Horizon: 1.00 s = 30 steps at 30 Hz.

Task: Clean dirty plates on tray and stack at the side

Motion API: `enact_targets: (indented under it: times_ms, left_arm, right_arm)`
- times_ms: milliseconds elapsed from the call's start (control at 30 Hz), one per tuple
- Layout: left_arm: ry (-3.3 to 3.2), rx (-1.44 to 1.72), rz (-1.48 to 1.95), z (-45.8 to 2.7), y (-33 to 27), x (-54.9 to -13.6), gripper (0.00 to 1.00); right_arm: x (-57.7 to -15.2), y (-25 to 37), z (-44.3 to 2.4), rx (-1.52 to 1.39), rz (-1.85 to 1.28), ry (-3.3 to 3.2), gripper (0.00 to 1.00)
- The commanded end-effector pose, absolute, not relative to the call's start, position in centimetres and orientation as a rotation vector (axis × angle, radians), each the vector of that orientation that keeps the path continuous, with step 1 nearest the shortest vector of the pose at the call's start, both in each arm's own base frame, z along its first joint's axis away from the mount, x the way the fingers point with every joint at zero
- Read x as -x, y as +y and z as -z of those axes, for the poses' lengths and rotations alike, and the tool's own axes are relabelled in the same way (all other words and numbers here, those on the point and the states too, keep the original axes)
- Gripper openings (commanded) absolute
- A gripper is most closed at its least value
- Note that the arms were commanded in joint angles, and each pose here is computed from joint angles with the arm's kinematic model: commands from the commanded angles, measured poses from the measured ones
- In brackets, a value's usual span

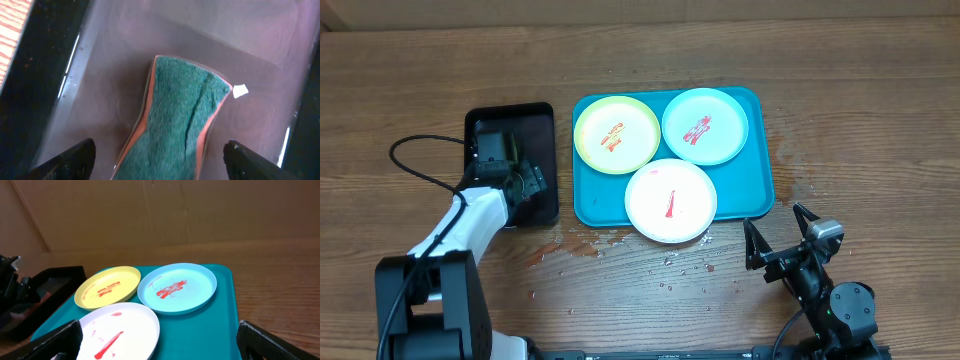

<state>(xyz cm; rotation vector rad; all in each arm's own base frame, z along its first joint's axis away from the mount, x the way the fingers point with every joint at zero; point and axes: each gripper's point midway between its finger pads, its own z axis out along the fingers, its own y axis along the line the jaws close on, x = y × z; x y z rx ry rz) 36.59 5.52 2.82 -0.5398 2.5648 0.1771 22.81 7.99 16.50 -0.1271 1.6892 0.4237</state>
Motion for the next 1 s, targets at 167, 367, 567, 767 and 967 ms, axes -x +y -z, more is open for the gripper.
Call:
enact_targets:
  times_ms: [167, 367, 567, 767, 967]
  left_arm:
    - [2.541, 0.533, -0.153, -2.2, 5.5, -38.2, 0.6]
    - [2.584, 0.552, -0.117, -0.7, 4.9, -37.8, 0.59]
    - [2.591, 0.551, -0.116, -0.6, 4.9, -37.7, 0.45]
    - [2.603, 0.595, -0.11, -0.3, 4.8, -37.2, 0.16]
    - [2.607, 0.622, -0.07, -0.2, 4.4, -37.1, 0.04]
  right_arm:
    - [-22.8, 8.0, -16.7, 0.128, -0.42, 1.675, 1.0]
    - [-22.8, 7.8, -16.7, 0.122, -0.414, 1.675, 1.0]
    - [-22.9, 7.7, -16.7, 0.115, -0.406, 1.674, 1.0]
    - [-23.0, 7.4, -17.1, 0.102, -0.395, 1.659, 1.0]
    - [-23.1, 7.4, -19.3, 0.098, -0.407, 1.569, 1.0]
